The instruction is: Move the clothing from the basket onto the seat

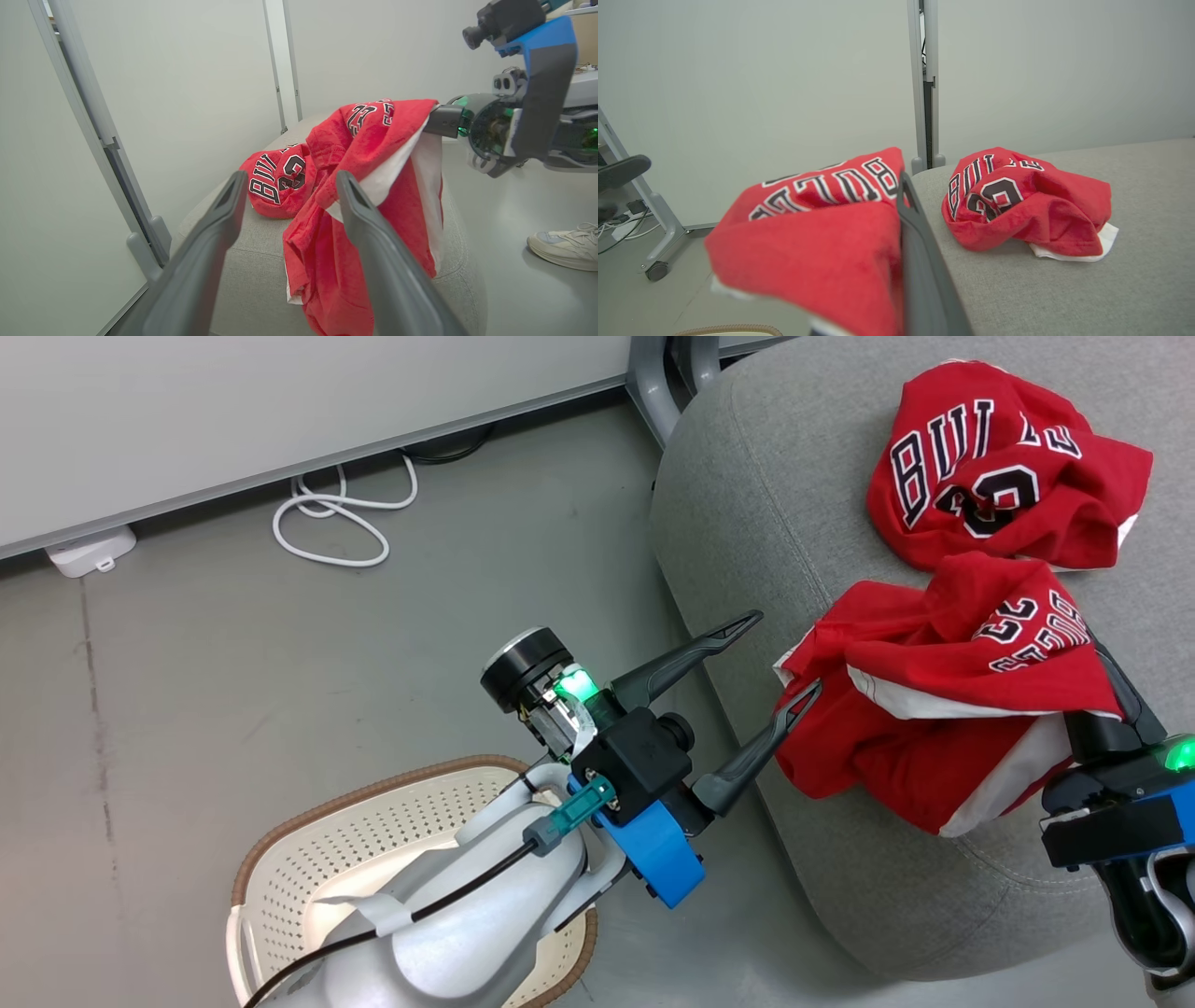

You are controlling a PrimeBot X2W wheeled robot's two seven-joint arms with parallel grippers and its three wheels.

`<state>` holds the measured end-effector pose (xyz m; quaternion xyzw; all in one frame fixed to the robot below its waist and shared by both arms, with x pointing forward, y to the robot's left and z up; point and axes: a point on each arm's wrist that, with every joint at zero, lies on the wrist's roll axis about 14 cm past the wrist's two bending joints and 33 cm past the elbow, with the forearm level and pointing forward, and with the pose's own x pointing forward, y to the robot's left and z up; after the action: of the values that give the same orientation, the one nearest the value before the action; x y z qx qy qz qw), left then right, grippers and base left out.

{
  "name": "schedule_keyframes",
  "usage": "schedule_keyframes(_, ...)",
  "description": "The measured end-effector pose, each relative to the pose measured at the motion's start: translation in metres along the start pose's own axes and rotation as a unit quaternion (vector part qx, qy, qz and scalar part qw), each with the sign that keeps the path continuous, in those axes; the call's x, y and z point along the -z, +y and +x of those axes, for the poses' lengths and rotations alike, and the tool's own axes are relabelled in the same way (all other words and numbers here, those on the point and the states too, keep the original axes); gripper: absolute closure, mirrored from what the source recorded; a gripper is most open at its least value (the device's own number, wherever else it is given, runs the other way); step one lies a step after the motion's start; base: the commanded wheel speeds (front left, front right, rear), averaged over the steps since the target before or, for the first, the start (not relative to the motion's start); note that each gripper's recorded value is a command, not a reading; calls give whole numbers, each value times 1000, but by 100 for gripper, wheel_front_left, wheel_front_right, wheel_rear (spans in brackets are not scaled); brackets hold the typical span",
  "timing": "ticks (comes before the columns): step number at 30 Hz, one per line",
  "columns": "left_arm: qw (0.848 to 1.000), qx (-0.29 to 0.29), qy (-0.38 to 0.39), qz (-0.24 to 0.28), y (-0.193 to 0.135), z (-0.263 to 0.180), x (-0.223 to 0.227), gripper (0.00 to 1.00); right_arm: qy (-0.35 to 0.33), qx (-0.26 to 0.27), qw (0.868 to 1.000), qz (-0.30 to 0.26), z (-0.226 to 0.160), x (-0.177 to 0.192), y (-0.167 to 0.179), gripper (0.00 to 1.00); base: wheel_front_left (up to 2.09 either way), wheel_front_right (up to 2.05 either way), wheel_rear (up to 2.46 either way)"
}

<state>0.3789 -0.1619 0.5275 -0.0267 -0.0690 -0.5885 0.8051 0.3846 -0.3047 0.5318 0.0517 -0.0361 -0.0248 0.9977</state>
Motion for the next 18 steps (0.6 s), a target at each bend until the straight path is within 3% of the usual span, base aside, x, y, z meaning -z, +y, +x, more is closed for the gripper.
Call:
schedule_keyframes(9,1000,-7,1,2,10,0,3,0,-23,-1,1000,-4,9,-13,3,100,0,0,0)
schedule_keyframes(15,1000,-20,2,8,29,0,8,0,-77,-18,996,-30,41,-48,8,100,0,0,0)
schedule_keyframes(18,1000,-26,2,8,42,1,17,0,-129,-13,990,-50,71,-84,1,100,0,0,0)
